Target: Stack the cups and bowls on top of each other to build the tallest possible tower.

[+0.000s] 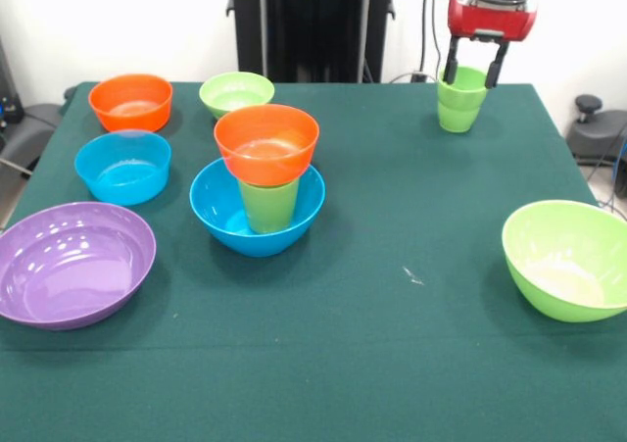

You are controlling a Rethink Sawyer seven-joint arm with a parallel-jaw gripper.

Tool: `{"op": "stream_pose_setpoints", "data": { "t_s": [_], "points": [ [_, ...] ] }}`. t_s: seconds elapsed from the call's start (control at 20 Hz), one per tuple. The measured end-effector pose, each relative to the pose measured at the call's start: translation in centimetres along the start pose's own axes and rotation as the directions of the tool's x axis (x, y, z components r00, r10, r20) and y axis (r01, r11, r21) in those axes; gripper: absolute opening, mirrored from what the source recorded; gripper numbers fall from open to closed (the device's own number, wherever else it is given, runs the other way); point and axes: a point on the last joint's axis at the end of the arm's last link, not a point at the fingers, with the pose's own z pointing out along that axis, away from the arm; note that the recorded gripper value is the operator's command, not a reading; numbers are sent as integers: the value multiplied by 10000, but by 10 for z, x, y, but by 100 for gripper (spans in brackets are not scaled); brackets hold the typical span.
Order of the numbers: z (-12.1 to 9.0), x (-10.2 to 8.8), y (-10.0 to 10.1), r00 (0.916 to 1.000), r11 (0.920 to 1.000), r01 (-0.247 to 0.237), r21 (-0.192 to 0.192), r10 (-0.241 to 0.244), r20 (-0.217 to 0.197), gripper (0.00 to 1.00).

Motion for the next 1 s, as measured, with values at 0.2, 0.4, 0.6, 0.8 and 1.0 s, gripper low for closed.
{"op": "stream_pose_setpoints", "data": {
  "t_s": [0.2,0.4,0.6,0.8,1.0],
  "points": [
    [-10,-6,3,9996,10000,16,-68,-14,272,100],
    [-20,-14,3,9986,9999,-29,-123,35,519,100],
    [-25,-17,2,9979,9999,-80,-124,88,635,100],
    [-26,-19,-2,9976,9999,-151,-65,155,682,100],
    [-25,-19,-5,9976,9998,-190,-19,191,672,100]
  ]
}}
